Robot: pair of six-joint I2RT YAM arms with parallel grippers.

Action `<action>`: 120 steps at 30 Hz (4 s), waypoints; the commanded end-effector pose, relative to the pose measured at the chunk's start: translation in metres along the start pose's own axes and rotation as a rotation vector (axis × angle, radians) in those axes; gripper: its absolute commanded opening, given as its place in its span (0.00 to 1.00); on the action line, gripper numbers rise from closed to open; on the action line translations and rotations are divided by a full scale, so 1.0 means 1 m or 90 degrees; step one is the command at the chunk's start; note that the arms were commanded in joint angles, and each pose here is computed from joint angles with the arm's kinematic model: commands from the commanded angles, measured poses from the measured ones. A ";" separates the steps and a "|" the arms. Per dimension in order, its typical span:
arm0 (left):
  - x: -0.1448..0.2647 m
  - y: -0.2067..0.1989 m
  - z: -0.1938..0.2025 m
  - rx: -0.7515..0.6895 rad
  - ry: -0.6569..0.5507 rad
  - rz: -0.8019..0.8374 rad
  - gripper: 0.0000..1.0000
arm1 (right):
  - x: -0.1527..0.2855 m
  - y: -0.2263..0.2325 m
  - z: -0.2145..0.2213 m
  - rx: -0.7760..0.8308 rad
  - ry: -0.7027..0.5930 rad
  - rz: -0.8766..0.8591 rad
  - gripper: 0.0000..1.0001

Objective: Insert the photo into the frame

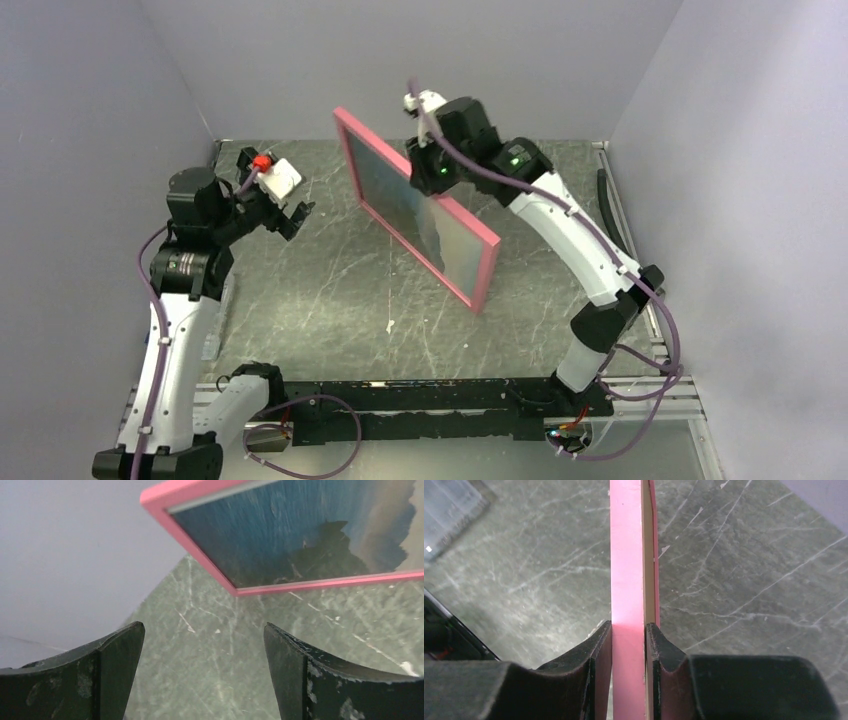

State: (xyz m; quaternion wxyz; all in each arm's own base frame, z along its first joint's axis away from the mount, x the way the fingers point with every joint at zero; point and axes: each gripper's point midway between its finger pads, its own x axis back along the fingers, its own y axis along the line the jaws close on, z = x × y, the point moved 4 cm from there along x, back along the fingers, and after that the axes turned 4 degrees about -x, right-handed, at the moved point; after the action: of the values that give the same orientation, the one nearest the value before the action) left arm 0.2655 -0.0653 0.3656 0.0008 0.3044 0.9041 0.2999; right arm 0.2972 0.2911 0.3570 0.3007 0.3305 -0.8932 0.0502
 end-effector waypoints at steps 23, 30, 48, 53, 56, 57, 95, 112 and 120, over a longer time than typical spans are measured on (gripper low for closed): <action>-0.010 -0.005 0.075 0.380 0.202 0.062 0.94 | 0.008 -0.143 0.122 -0.534 -0.151 -0.128 0.10; -0.011 -0.015 0.103 0.422 0.254 0.052 0.94 | -0.003 -0.147 0.146 -0.594 -0.243 -0.140 0.12; -0.024 -0.031 0.145 0.481 0.276 0.038 0.94 | -0.052 -0.178 0.196 -0.676 -0.358 -0.081 0.23; -0.027 -0.038 0.155 0.501 0.281 0.049 0.94 | -0.063 -0.171 0.204 -0.681 -0.352 -0.092 0.30; -0.028 -0.040 0.162 0.498 0.286 0.047 0.94 | -0.070 -0.171 0.213 -0.683 -0.327 -0.079 0.34; -0.028 -0.040 0.164 0.498 0.288 0.044 0.94 | -0.072 -0.171 0.216 -0.684 -0.313 -0.069 0.35; -0.059 -0.014 0.251 0.569 0.242 -0.190 0.94 | 0.041 -0.258 0.197 -0.373 -0.275 0.550 1.00; -0.060 -0.061 0.295 0.412 0.041 -0.258 0.95 | 0.047 -0.274 0.269 -0.201 -0.406 0.651 1.00; -0.077 -0.050 0.312 0.450 0.133 -0.288 0.95 | 0.026 -0.273 0.279 -0.135 -0.433 0.608 1.00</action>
State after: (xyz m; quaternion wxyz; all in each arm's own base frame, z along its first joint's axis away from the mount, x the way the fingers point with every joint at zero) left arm 0.3441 0.0278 0.0593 -0.1405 0.0667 0.9876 -0.0199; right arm 0.3029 -0.0213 0.0871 0.0637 -0.1735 -0.9824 -0.0257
